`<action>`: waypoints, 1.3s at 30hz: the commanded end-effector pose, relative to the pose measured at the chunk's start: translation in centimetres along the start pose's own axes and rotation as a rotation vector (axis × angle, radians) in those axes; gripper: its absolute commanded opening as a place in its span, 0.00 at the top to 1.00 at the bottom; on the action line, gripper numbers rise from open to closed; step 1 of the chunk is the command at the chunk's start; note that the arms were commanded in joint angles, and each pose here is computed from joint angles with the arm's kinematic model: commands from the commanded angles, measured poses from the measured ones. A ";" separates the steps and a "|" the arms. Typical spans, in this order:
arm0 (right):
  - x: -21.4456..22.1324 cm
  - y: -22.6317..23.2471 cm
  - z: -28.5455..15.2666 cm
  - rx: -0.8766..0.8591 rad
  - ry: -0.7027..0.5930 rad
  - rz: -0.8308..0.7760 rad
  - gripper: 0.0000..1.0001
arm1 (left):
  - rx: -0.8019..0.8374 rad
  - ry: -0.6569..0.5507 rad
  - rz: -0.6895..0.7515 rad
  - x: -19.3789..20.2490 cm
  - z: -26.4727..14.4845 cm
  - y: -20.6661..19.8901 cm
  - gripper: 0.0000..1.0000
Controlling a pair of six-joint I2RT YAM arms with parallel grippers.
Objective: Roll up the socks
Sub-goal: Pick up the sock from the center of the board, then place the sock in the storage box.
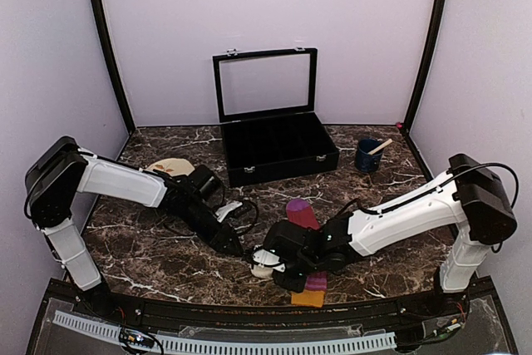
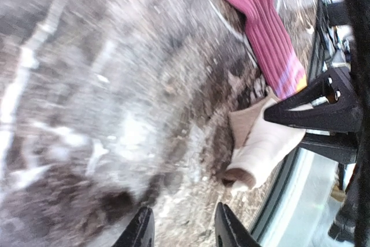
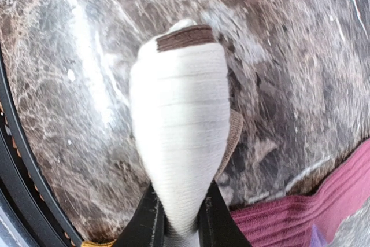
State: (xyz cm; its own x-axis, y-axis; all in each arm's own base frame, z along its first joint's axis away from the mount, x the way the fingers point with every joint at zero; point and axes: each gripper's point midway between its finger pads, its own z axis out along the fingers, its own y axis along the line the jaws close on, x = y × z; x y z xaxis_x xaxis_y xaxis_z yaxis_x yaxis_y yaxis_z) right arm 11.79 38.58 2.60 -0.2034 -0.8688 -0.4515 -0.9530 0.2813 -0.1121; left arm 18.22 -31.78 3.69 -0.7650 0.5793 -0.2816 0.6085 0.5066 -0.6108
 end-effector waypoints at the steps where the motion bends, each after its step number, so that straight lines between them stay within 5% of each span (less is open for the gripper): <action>1: 0.3 -1.4 -1.5 0.042 0.018 0.096 1.00 | -0.090 -0.148 -0.003 -2.3 -2.3 0.4 0.62; 15: -7.1 -7.4 -6.3 0.140 -0.146 0.269 1.00 | -0.347 -0.395 -0.092 -3.6 -7.6 2.8 0.62; 26: -13.9 -19.5 -9.6 0.294 -0.252 0.338 1.00 | -0.453 -0.556 -0.150 -3.3 -11.9 3.1 0.62; 39: -17.2 -33.5 -4.5 0.403 -0.236 0.387 1.00 | -0.489 -0.596 -0.183 -2.9 -13.3 3.4 0.62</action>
State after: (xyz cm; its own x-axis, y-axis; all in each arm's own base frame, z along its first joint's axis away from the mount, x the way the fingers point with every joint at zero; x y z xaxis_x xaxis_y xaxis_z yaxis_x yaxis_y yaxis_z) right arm 43.84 42.68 17.33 -0.4366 -0.5644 -0.7006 -0.6540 0.7338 -0.1836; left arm 25.34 -24.24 12.62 -0.7554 0.1139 -0.6453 0.4147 0.8456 -0.3362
